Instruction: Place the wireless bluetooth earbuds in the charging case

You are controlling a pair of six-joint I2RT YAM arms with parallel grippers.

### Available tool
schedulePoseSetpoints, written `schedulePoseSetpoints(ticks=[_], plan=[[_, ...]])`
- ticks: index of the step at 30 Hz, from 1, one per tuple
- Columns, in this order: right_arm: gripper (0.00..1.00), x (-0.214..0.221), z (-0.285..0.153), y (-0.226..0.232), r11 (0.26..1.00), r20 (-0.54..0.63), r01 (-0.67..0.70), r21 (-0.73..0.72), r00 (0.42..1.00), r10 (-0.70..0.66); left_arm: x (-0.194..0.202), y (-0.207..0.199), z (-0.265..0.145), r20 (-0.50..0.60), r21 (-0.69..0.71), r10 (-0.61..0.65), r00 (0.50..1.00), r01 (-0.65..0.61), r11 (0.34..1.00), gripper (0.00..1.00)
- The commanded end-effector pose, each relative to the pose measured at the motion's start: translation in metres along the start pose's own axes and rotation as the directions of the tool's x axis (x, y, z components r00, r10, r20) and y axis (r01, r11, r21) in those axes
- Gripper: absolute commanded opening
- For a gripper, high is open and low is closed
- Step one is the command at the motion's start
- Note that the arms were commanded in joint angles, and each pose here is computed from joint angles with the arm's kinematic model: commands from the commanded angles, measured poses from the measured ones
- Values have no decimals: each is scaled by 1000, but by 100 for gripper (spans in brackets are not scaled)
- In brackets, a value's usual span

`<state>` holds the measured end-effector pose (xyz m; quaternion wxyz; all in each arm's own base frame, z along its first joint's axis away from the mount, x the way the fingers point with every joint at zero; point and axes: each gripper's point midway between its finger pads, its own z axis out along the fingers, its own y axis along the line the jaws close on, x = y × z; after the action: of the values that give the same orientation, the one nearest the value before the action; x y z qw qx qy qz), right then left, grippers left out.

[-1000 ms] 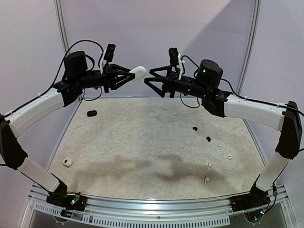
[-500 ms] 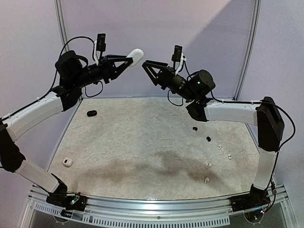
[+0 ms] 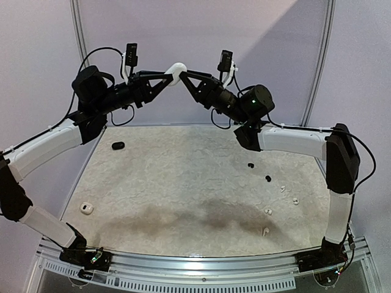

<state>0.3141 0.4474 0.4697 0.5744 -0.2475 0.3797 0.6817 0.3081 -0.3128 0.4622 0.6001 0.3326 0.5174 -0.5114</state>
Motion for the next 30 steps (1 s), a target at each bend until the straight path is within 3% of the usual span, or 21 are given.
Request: schedulePoseSetpoints(ticks=[1,8,10,13,17,20,21,25,28,30], plan=[[34,10,5,2,999,-18,-5,-38,1000,5,3,-4,6,-1,15,-3,1000,3,1000,0],[29,16,8,3,998,-60,-18,-60,998,14,4,-5,8,-2,23,5,1000,-5,1000,0],[22,17,9,6,997,-71,-23,-75,997,18,4,-5,9,-3,24,1,1000,-1,1000,0],[2,19,9,8,996,-80,-22,-87,997,15,6,-5,9,-7,26,-5,1000,5,1000,0],[0,25,2,10,996,-106,2,-86,994,-12,11,-4,7,-33,25,-4,999,5,1000,1],[0,46,-9,-1,1000,-225,25,-7,974,-26,26,1,-1,-104,29,4,995,-1,1000,60],[0,48,-13,-3,996,-283,85,25,956,-75,31,3,-7,-134,37,38,990,-33,999,71],[0,61,-41,-16,938,-561,330,104,798,-219,54,13,-39,-288,86,124,950,-103,991,82],[0,65,-58,-14,891,-671,452,39,672,-312,75,4,-60,-404,184,240,882,-179,967,83],[0,74,-67,-9,883,-729,469,-3,604,-323,98,-3,-75,-478,251,325,816,-228,941,76]])
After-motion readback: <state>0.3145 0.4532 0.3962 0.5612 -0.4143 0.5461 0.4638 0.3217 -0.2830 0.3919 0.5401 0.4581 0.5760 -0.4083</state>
